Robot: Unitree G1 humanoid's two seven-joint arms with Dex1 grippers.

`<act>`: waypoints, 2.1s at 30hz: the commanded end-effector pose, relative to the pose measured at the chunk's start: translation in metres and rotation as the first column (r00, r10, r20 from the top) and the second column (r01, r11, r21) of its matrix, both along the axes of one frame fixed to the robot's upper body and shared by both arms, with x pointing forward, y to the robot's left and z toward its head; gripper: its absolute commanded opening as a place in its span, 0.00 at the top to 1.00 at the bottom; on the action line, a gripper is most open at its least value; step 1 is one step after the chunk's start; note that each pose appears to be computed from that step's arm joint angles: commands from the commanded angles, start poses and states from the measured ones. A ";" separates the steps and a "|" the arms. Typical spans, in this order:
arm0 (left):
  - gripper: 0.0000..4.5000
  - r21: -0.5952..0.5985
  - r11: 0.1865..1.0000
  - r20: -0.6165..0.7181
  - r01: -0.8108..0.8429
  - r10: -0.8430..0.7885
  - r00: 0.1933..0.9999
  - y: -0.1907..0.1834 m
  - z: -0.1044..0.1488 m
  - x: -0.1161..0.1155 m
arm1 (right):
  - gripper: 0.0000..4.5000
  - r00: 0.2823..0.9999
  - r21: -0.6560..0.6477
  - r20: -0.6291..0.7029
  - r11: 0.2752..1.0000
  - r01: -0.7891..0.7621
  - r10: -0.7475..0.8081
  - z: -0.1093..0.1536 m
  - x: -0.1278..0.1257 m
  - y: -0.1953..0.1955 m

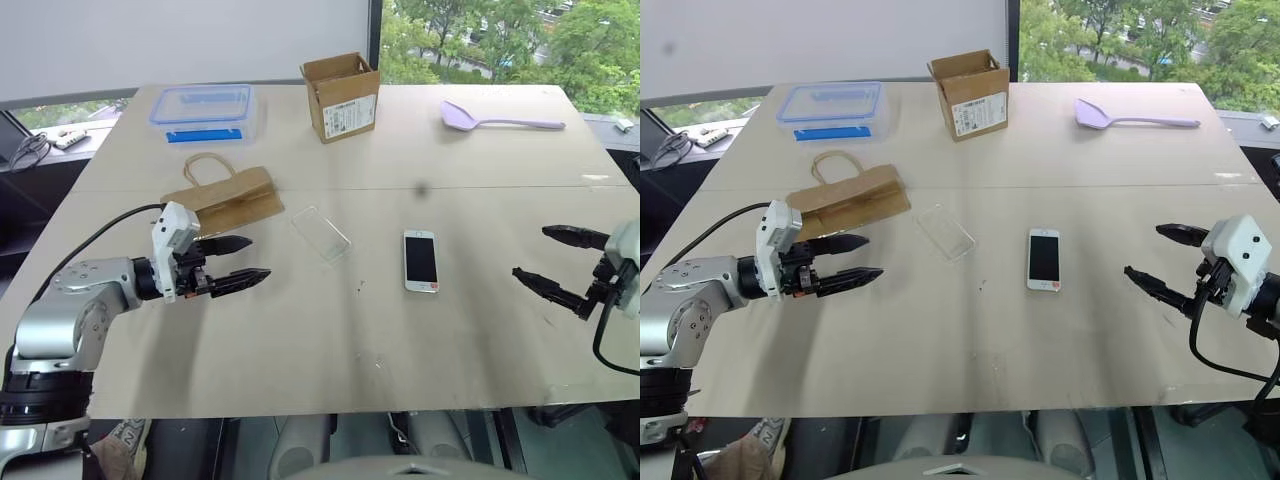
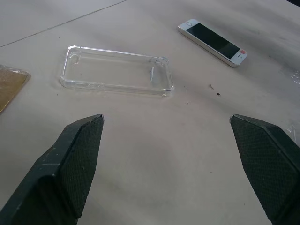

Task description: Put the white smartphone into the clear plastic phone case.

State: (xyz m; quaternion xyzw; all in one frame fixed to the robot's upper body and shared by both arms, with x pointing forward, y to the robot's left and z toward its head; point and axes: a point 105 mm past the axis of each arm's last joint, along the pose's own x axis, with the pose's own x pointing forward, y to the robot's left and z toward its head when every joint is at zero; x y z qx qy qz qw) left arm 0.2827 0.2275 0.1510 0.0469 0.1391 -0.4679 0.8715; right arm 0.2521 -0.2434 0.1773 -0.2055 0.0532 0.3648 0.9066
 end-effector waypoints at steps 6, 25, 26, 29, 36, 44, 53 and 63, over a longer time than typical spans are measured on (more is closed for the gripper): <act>0.02 -0.013 0.997 0.093 0.078 -0.077 0.993 -0.017 0.038 0.015 | 0.00 0.992 0.072 0.009 0.989 -0.127 0.127 0.029 -0.008 0.016; 0.02 0.419 0.795 0.032 0.439 -0.496 0.868 -0.034 0.020 0.082 | 0.00 0.928 0.207 0.046 0.905 -0.372 0.370 0.037 -0.044 0.093; 0.02 0.434 0.783 0.024 0.446 -0.504 0.863 -0.036 0.018 0.083 | 0.00 0.929 0.212 0.047 0.905 -0.370 0.368 0.038 -0.045 0.094; 0.02 0.479 0.742 0.008 0.469 -0.537 0.843 -0.042 0.009 0.087 | 0.00 0.931 0.219 0.049 0.905 -0.364 0.362 0.037 -0.049 0.097; 0.07 0.576 0.643 -0.074 0.504 -0.573 0.816 -0.057 -0.019 0.092 | 0.00 0.940 0.229 0.054 0.912 -0.340 0.337 0.035 -0.053 0.102; 0.77 0.563 0.666 -0.076 0.489 -0.548 0.833 -0.060 -0.024 0.095 | 0.00 0.962 0.224 0.078 0.936 -0.271 0.260 0.032 -0.053 0.098; 0.99 0.426 0.737 -0.114 0.524 -0.531 0.839 -0.072 -0.007 0.082 | 0.00 0.984 0.164 0.000 0.971 -0.174 0.176 0.016 -0.051 0.097; 0.99 0.467 0.763 -0.101 0.446 -0.455 0.885 -0.109 -0.025 0.053 | 0.00 0.985 0.163 0.000 0.972 -0.169 0.172 0.009 -0.047 0.111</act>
